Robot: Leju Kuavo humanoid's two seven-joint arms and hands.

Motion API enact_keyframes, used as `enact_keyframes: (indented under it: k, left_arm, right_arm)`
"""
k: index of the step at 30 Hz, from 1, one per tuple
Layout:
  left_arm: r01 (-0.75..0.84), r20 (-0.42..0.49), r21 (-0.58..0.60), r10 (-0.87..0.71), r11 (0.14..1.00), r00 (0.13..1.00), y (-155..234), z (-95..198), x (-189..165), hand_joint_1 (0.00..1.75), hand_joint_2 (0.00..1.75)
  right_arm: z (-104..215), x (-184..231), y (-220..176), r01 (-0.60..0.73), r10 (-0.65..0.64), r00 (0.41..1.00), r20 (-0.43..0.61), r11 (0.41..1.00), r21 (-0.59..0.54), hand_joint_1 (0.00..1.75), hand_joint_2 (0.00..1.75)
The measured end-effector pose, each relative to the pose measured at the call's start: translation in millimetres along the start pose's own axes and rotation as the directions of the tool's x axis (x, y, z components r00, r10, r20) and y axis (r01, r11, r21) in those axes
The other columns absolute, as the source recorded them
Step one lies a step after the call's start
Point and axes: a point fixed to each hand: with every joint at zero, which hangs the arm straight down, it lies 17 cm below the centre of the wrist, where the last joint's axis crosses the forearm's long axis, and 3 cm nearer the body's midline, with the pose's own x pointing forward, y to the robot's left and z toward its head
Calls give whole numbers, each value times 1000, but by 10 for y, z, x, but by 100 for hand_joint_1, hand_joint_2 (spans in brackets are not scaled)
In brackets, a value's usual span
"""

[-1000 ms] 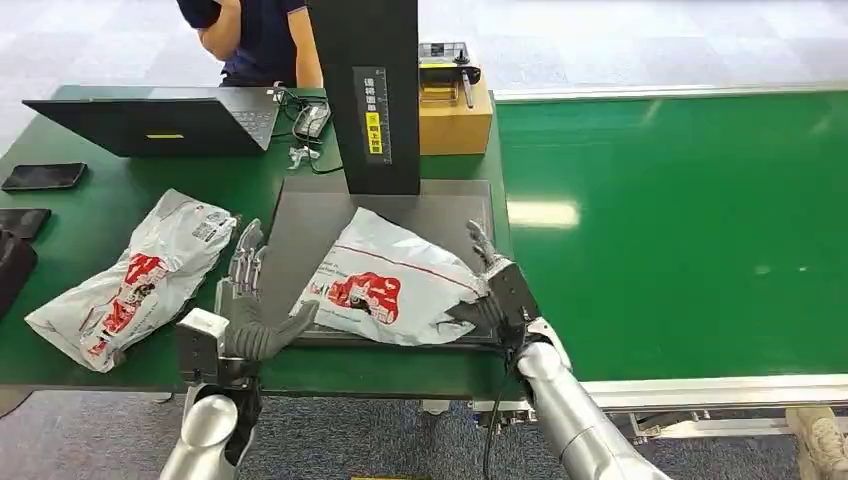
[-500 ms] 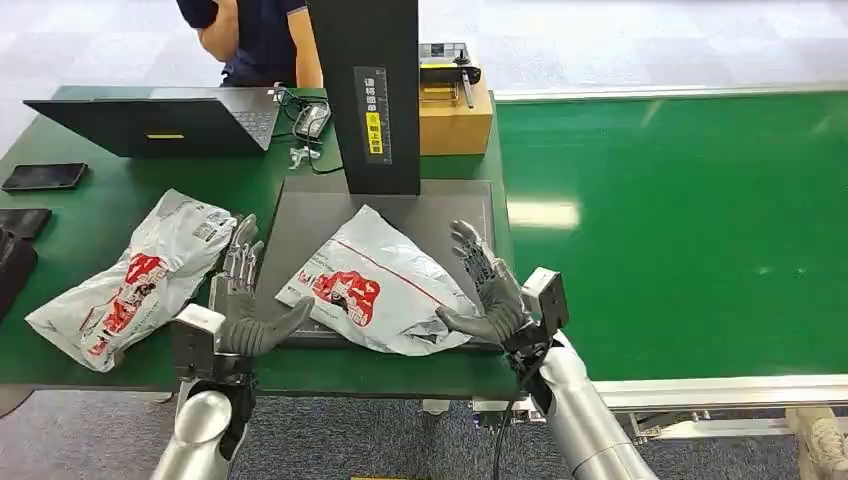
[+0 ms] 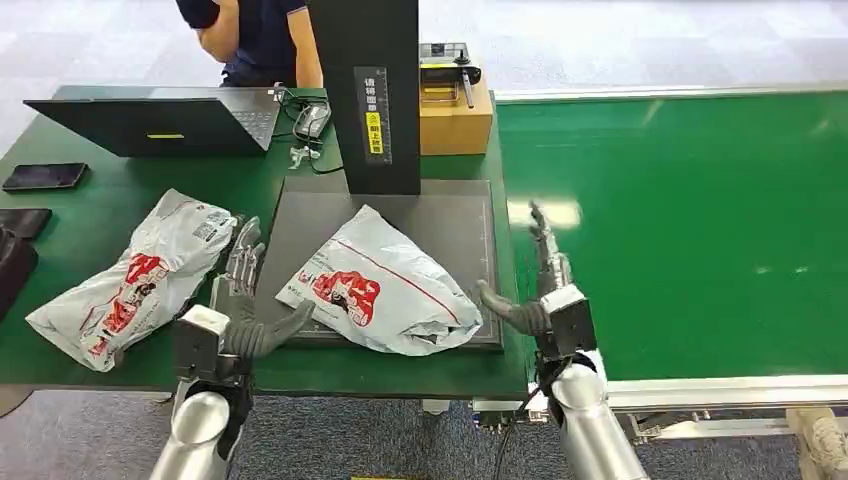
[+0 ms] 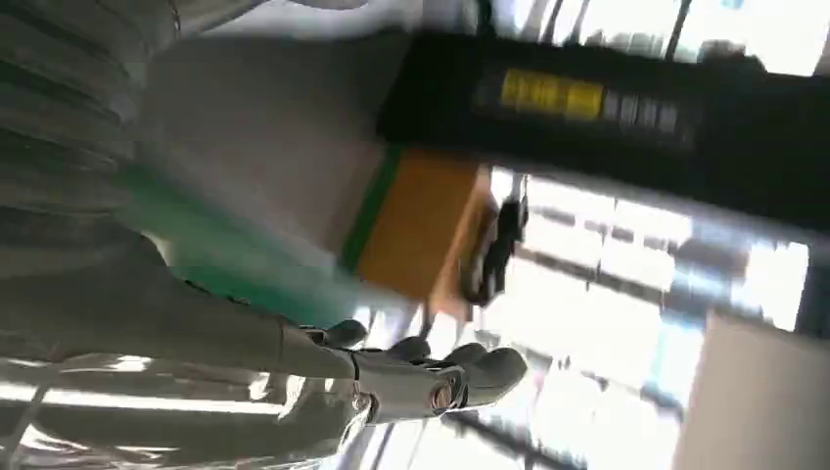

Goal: Moved the parcel from conveyor to table for the left to box.

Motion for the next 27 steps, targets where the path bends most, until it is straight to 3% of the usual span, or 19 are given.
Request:
enact_keyframes:
  k: [3, 9, 15, 27]
  left_arm:
    - [7, 3, -8, -7, 1000, 1000, -33, -20, 20, 0, 175]
    - [27, 12, -28, -26, 999, 1000, -76, -76, 55, 0, 175]
    - [39, 27, -58, -38, 998, 999, -126, -100, 77, 0, 175]
    - [198, 105, -257, -177, 946, 979, -532, -147, 115, 0, 175]
  right_arm:
    - [-13, 184, -237, -129, 134, 990, 36, 984, -120, 0, 175]
    - [81, 297, -395, -111, 118, 993, 21, 974, -197, 0, 175]
    - [203, 287, -397, -42, 44, 999, 8, 980, -196, 0, 175]
    - [409, 222, -393, -26, 22, 999, -24, 985, -173, 0, 175]
